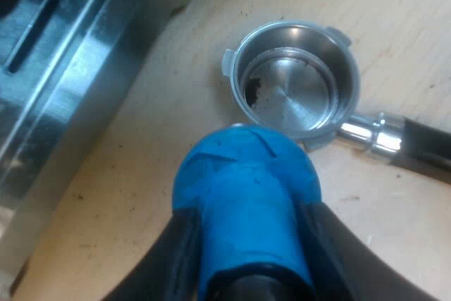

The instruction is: Grind coffee beans and then tamp

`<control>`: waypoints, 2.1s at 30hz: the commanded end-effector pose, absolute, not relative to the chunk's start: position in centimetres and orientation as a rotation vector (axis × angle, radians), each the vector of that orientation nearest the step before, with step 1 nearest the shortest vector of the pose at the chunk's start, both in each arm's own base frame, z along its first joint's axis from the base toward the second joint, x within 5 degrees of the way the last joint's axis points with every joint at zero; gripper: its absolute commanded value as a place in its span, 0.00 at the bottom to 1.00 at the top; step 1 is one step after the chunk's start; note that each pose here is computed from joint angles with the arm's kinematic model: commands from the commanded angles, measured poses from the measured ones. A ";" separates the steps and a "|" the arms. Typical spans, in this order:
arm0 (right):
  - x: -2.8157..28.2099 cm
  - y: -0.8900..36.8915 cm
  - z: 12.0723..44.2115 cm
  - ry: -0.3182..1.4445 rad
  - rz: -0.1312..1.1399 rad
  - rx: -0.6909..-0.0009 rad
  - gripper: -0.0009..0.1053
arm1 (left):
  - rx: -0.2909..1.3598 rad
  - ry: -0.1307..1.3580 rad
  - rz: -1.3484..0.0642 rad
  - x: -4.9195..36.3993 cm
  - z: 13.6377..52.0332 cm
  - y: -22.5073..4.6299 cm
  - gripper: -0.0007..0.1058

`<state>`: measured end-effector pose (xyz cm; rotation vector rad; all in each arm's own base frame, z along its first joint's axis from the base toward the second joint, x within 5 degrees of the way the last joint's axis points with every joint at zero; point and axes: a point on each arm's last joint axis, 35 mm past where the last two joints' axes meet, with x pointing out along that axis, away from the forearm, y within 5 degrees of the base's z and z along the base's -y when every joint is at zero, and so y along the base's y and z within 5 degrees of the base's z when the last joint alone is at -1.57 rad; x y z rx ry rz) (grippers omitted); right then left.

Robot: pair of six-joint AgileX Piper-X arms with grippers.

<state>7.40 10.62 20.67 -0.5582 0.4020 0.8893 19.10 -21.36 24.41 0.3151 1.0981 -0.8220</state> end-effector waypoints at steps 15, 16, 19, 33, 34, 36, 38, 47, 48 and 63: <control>7.5 10.8 21.6 0.374 0.883 -0.545 0.83 | 0.237 0.957 -0.931 18.5 31.5 -21.0 0.01; 7.5 10.8 21.6 0.374 0.883 -0.545 0.83 | 0.235 0.957 -0.936 18.5 31.6 -21.0 0.01; 7.5 10.8 21.6 0.374 0.883 -0.545 0.83 | 0.236 0.960 -0.935 18.5 31.5 -21.1 0.01; 7.5 10.8 21.6 0.374 0.883 -0.545 0.83 | 0.326 1.059 -0.960 19.5 27.6 -23.5 0.01; 7.5 10.8 21.6 0.374 0.883 -0.545 0.83 | 0.329 1.066 -0.958 19.5 27.4 -23.6 0.01; 7.5 10.8 21.6 0.374 0.883 -0.545 0.83 | 0.330 1.071 -0.957 19.6 27.2 -23.7 0.01; 7.5 10.8 21.6 0.374 0.883 -0.545 0.83 | 0.338 1.089 -0.954 20.1 26.2 -24.2 0.01; 7.5 10.8 21.6 0.375 0.883 -0.542 0.83 | 0.350 1.125 -0.946 20.8 24.2 -25.0 0.01; 7.5 10.8 21.6 0.375 0.883 -0.542 0.83 | 0.350 1.126 -0.945 20.9 24.0 -25.1 0.01; 7.5 10.7 21.4 0.380 0.883 -0.545 0.83 | 0.358 1.194 -0.950 21.6 21.2 -26.0 0.01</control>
